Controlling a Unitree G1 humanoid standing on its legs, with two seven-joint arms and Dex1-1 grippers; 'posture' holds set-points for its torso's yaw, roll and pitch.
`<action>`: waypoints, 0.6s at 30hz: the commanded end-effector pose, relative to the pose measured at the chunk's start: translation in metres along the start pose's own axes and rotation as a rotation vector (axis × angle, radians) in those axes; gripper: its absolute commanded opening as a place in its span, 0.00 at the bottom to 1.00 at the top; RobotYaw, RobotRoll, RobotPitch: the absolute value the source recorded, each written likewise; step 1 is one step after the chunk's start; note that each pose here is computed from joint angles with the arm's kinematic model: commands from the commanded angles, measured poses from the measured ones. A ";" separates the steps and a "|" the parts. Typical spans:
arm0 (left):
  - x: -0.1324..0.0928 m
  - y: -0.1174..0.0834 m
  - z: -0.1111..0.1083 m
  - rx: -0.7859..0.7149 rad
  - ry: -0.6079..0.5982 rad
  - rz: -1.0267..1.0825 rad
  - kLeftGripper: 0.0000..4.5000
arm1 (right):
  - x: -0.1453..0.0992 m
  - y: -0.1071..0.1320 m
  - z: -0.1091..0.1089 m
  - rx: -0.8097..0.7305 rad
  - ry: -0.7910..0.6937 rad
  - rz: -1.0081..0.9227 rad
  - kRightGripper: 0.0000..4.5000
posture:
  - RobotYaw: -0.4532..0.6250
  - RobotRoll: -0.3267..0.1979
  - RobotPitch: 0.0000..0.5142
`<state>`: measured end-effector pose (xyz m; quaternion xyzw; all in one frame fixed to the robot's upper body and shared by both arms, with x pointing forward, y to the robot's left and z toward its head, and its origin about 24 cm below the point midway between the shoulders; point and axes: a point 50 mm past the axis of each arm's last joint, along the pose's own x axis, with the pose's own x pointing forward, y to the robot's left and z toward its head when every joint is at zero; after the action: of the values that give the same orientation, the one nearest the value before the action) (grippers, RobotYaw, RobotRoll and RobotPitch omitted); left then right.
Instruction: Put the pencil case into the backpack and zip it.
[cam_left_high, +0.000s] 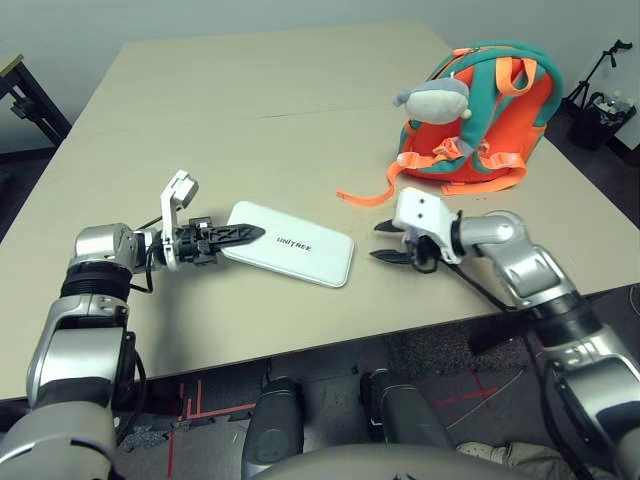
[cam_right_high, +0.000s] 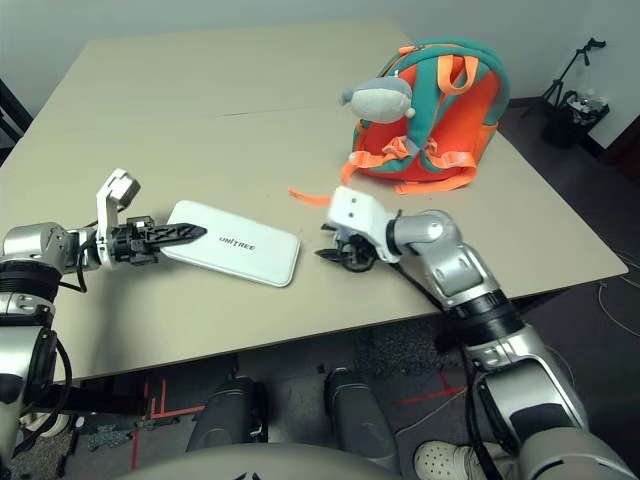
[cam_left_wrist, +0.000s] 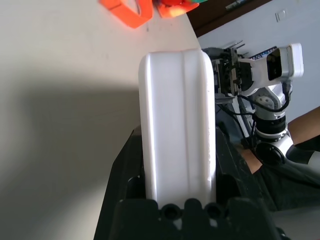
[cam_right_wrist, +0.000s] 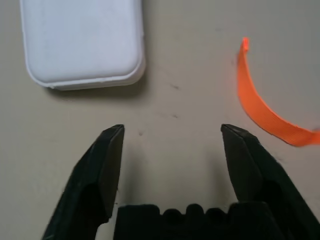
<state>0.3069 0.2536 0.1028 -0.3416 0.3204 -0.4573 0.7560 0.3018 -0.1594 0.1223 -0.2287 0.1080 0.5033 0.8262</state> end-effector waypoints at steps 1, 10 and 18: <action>0.002 -0.010 0.017 0.096 -0.076 0.024 0.32 | -0.020 -0.006 0.009 0.118 -0.125 -0.094 1.00 | 0.32 0.62 0.14; -0.002 -0.028 0.039 0.221 -0.250 0.007 0.32 | -0.067 -0.030 0.009 0.329 -0.241 -0.465 1.00 | 0.30 0.62 0.16; -0.006 -0.039 0.050 0.283 -0.367 -0.003 0.32 | -0.082 -0.058 0.008 0.511 -0.287 -0.749 1.00 | 0.31 0.62 0.14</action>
<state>0.3240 0.2567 0.1502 -0.3146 0.1488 -0.4223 0.8370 0.3109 -0.2402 0.1781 0.0177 0.0213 0.1689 0.9853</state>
